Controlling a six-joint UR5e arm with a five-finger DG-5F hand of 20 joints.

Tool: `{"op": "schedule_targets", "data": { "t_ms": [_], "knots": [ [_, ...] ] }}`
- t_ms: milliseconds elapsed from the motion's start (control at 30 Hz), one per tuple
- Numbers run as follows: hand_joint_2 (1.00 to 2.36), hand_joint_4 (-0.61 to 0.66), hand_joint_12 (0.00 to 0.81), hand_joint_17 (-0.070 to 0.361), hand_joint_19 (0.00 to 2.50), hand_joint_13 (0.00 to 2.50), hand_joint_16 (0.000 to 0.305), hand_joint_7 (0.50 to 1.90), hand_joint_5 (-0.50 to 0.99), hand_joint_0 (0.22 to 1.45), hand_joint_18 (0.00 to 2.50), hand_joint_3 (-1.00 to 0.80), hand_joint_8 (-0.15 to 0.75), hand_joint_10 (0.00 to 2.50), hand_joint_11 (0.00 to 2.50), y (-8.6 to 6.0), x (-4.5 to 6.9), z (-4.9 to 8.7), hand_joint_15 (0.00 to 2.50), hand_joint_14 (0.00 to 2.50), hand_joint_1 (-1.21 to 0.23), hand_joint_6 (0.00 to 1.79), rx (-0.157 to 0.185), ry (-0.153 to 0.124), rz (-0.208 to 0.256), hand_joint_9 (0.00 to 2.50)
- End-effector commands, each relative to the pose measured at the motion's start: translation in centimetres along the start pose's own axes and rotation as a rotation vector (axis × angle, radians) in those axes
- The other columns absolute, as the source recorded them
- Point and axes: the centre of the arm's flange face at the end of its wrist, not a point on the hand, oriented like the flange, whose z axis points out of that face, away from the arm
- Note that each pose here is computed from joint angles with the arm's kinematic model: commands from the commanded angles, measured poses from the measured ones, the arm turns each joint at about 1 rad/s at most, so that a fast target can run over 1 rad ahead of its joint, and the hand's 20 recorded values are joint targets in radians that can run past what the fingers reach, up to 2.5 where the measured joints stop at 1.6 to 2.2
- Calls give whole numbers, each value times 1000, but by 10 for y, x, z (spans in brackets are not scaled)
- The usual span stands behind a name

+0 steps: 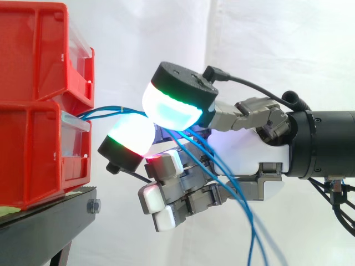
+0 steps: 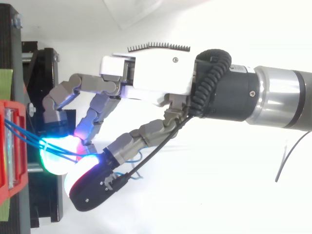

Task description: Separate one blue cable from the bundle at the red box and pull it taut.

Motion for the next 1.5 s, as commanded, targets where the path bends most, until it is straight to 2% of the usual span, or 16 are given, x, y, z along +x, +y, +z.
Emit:
{"op": "schedule_targets", "data": {
  "t_ms": [0,133,200,267,400,500,567,800,1000,1133,1200,1467],
  "knots": [
    [1000,111,382,89,640,1037,40,1060,-162,542,829,-500,313,23,1083,0,0,0,649,23,-718,872,1,0,0,1131],
    [1000,113,378,88,655,1039,39,1044,-161,567,828,-500,309,23,1080,1,0,0,643,23,-590,857,-1,0,0,1132],
    [1000,109,377,87,652,1035,39,1047,-160,588,825,-500,305,24,1057,1,0,0,648,26,-582,854,-1,0,0,1133],
    [1000,90,373,86,665,1034,38,1076,-159,626,824,-500,301,24,1067,1,0,0,647,25,-605,849,-1,0,0,1131],
    [1016,58,376,88,663,1023,39,1175,-161,643,828,-307,308,24,1087,1,0,0,649,23,-753,855,-2,0,-1,1103],
    [1019,8,380,89,662,1021,39,1168,-170,662,828,-271,310,25,1079,0,0,0,651,25,-822,876,-1,0,-1,1085],
    [1017,-9,377,89,660,1018,39,1180,-176,690,832,-281,305,23,1082,0,0,0,655,26,-871,887,1,0,-2,1075],
    [1000,-18,370,88,636,1018,39,1126,-182,781,841,-500,300,25,1104,0,0,0,648,25,-928,902,1,0,-2,1078],
    [1000,51,367,87,627,1024,39,1162,-168,731,850,-500,300,26,1113,0,0,0,654,26,-959,903,1,0,-3,1107],
    [1000,89,373,89,658,1038,39,1134,-160,568,856,-500,314,24,1110,0,0,0,659,26,-893,900,1,0,-5,1145],
    [1000,90,387,92,657,1050,41,1118,-156,536,871,-500,320,25,1096,0,0,0,662,24,-851,892,1,0,-5,1152],
    [1000,104,388,93,677,1064,41,1131,-151,541,881,-500,322,23,1078,0,0,0,661,25,-617,880,-2,0,-26,1167]
  ]
}}
